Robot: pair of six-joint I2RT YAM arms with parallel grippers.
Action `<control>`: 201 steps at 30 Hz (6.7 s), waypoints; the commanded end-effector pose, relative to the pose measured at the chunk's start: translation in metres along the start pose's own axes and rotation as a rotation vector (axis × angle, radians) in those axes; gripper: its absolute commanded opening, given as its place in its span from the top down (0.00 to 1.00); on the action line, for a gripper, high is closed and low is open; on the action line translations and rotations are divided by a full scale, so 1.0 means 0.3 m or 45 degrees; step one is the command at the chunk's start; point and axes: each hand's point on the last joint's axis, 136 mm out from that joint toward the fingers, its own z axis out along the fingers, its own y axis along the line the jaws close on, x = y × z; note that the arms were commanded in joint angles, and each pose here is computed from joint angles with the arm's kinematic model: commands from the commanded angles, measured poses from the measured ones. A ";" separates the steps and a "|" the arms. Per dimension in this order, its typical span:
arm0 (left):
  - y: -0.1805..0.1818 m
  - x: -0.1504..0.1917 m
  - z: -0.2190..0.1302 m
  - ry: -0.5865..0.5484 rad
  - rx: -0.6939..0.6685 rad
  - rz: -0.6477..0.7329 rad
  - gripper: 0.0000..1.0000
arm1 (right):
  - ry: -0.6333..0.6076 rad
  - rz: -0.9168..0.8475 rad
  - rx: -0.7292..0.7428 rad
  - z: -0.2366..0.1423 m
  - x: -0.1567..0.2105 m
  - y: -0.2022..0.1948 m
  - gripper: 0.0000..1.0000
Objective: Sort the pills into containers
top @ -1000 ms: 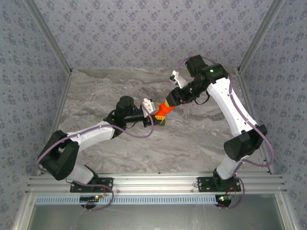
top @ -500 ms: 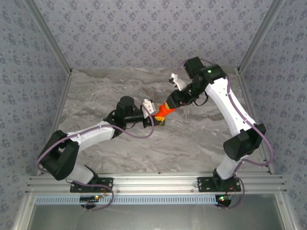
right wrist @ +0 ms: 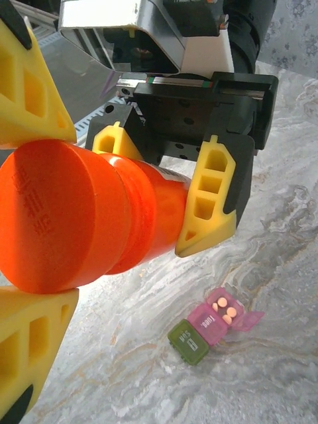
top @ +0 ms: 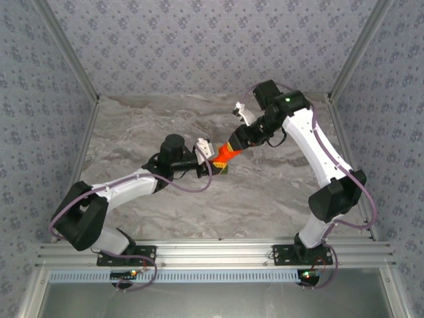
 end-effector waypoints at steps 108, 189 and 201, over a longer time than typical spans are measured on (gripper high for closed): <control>0.123 -0.163 -0.027 -0.168 -0.137 0.008 1.00 | -0.461 0.557 -0.066 -0.055 -0.117 0.075 0.22; 0.112 -0.201 -0.038 -0.213 -0.122 -0.020 1.00 | -0.600 0.646 -0.099 0.006 -0.181 0.085 0.26; 0.100 -0.216 -0.042 -0.216 -0.092 -0.020 1.00 | -0.621 0.063 -0.008 -0.189 -0.121 0.050 0.20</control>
